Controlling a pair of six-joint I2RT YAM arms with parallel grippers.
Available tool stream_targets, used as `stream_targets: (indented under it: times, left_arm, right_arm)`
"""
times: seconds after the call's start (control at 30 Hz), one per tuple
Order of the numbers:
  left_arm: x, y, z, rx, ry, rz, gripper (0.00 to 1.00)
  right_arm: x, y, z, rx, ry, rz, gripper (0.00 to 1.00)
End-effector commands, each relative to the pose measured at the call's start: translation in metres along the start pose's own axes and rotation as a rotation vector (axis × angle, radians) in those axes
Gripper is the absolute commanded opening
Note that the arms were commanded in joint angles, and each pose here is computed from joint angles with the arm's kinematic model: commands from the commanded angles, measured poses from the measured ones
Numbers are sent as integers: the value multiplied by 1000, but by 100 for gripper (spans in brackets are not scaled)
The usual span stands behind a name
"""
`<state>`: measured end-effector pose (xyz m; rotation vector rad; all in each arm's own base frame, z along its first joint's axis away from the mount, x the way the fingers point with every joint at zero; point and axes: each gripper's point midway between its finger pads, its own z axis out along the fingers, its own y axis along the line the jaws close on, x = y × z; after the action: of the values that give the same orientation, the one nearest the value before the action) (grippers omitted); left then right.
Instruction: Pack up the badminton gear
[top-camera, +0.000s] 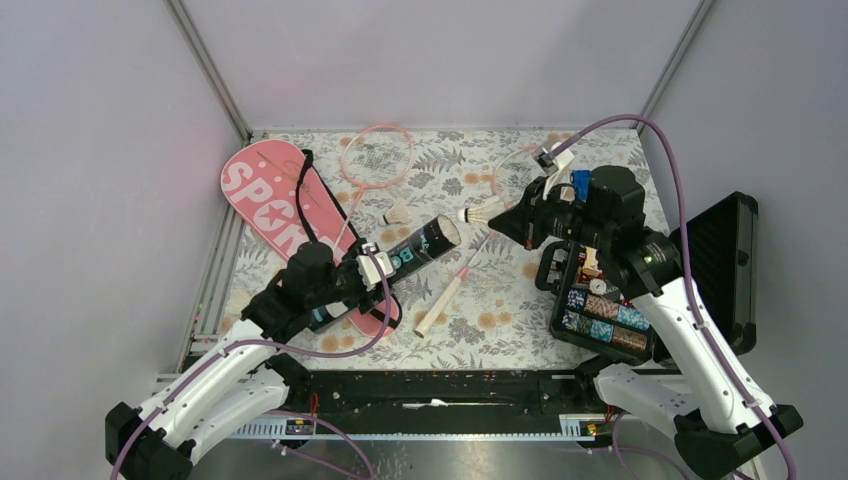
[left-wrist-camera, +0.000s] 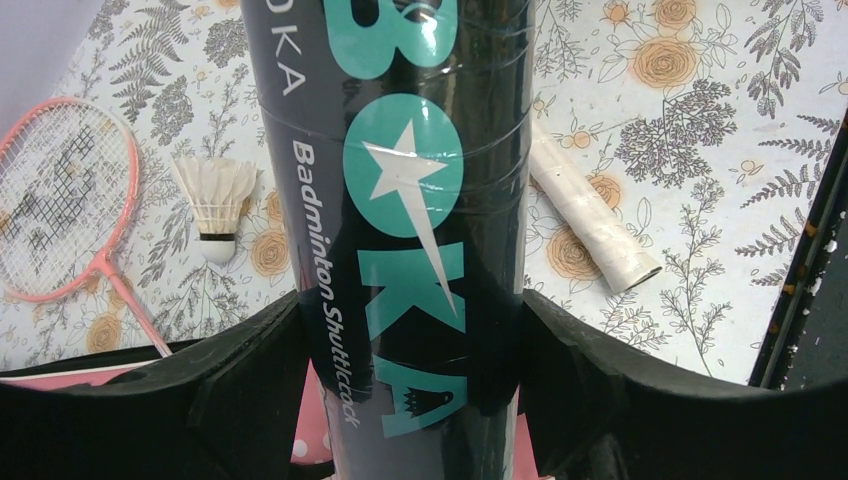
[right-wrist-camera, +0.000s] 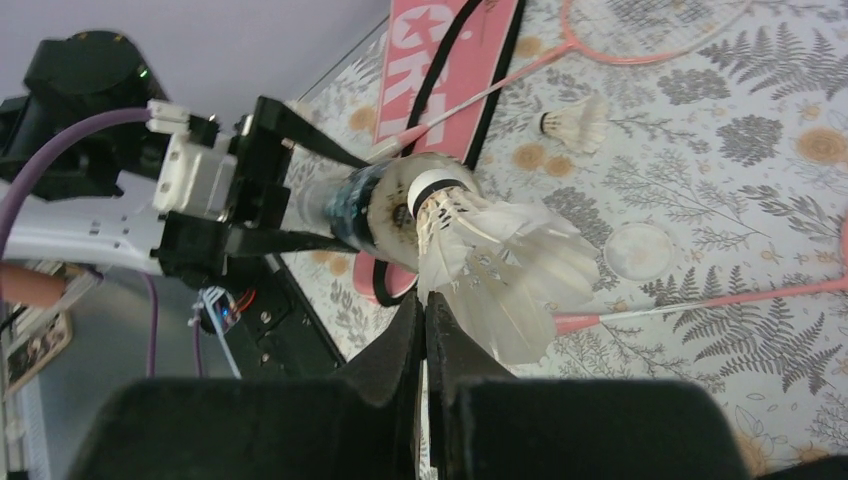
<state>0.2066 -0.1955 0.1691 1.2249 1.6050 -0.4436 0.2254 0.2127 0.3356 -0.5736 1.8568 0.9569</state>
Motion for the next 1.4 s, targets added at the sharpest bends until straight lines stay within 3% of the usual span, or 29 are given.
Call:
stream_targets:
  times: [0.0, 0.37, 0.9, 1.37]
  left_arm:
    - [-40, 15, -6, -37, -106, 64, 22]
    - [-47, 9, -7, -1, -131, 72, 22]
    - [-65, -6, -12, 94, -200, 116, 22]
    - [-71, -11, -15, 119, -225, 120, 22]
  right_arm:
    - [3, 20, -5, -59, 76, -98, 0]
    - [1, 21, 1, -27, 123, -162, 0]
    - [21, 48, 34, -297, 233, -214, 0]
    - [36, 64, 49, -423, 251, -219, 0]
